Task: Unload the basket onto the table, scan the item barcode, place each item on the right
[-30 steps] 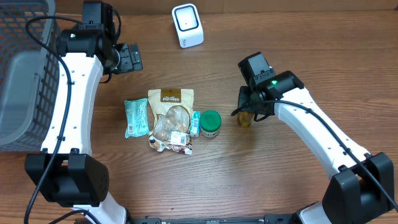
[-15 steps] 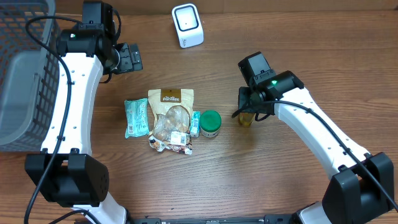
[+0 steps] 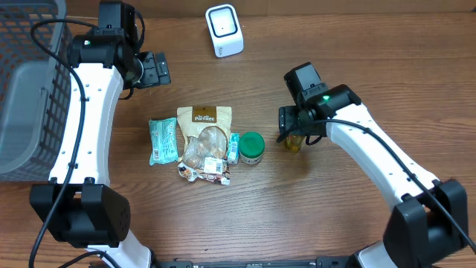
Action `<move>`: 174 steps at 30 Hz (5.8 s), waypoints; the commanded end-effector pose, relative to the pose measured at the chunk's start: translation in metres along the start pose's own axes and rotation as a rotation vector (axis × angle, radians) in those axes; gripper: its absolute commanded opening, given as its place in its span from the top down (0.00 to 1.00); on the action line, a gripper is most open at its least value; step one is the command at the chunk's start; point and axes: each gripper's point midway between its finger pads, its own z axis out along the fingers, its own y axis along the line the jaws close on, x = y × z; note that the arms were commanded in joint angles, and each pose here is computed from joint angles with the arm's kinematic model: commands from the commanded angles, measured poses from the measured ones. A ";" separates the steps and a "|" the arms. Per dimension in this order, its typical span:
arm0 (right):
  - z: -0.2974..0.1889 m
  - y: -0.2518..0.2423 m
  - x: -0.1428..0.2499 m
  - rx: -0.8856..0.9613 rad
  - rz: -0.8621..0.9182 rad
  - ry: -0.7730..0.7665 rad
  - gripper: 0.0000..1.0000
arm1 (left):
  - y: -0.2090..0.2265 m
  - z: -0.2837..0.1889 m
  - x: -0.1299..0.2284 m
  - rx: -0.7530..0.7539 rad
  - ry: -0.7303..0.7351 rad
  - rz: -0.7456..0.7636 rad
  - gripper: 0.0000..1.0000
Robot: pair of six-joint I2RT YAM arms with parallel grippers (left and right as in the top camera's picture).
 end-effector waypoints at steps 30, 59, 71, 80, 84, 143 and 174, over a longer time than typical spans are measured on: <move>-0.003 -0.001 -0.017 0.035 0.031 -0.020 0.00 | -0.003 -0.006 -0.003 0.009 -0.018 0.001 0.00; -0.003 -0.003 -0.010 0.039 0.073 0.007 0.71 | -0.003 -0.006 -0.003 0.009 -0.018 0.001 0.01; -0.101 0.023 -0.046 -0.299 0.165 -0.131 0.80 | -0.003 -0.006 -0.003 0.009 -0.018 0.001 0.00; -0.122 0.003 -0.060 -0.586 0.298 -0.086 0.79 | -0.003 -0.006 -0.003 0.009 -0.018 0.001 0.01; -0.120 -0.003 -0.057 -0.577 0.311 -0.073 0.78 | -0.003 -0.006 -0.003 0.009 -0.018 0.001 0.00; -0.187 0.059 0.066 -1.252 -0.306 0.129 0.81 | -0.003 -0.006 -0.003 0.009 -0.018 0.001 0.00; -0.194 0.065 0.084 -1.256 -0.265 0.211 0.91 | -0.003 -0.006 -0.003 0.009 -0.018 0.001 0.01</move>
